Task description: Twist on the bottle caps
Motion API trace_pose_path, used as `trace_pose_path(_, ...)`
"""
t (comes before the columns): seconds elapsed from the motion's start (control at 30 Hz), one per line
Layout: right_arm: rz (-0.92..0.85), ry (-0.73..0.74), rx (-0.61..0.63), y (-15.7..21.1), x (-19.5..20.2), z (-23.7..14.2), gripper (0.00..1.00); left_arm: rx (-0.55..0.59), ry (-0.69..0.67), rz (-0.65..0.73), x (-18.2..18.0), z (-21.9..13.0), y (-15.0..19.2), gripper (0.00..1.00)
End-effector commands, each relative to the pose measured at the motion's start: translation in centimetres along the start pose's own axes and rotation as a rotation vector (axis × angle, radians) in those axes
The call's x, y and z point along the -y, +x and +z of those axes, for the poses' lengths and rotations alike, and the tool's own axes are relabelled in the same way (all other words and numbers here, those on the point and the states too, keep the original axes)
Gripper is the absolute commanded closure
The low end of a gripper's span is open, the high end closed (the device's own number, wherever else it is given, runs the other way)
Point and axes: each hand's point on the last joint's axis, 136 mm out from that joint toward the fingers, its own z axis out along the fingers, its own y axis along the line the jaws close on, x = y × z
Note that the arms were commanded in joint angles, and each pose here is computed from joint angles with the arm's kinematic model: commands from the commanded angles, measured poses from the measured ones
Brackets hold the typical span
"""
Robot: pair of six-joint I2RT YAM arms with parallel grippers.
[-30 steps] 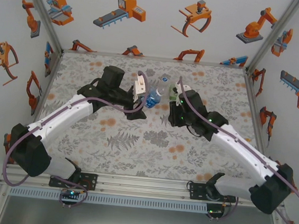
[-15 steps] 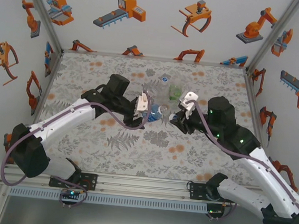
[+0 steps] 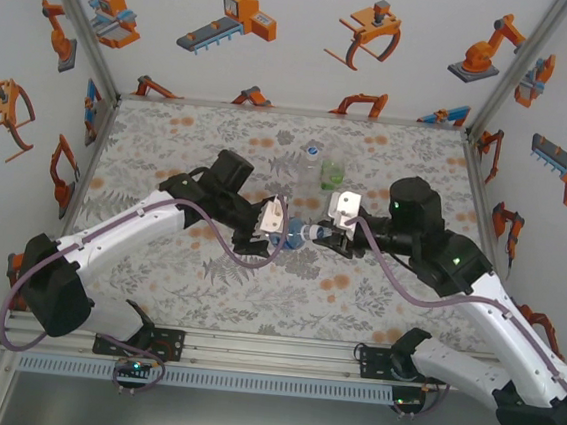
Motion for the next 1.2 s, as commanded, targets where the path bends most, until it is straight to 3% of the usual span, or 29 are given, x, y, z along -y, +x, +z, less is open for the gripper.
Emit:
trace_pose_path(0.0, -0.046, -0.049, 0.035, -1.0, -0.6, -0.2, 0.84, 0.02, 0.033, 0.044, 1.0, -0.1, -0.7, 1.0)
trace_pose_path(0.4, -0.068, -0.115, 0.052, -0.9, -1.6, 0.3, 0.85, 0.027, 0.06, 0.059, 1.7, 0.2, -1.1, 1.0)
trace_pose_path(0.97, -0.232, -0.244, 0.068, -0.5, -3.3, 1.1, 0.93, 0.067, 0.142, 0.034, 2.7, 0.1, -2.1, 1.0)
trace_pose_path(1.17, -0.039, -0.13, 0.042, -0.1, -1.1, 2.1, 0.99, 0.048, 0.096, 0.02, 1.8, 0.0, -2.0, 1.0)
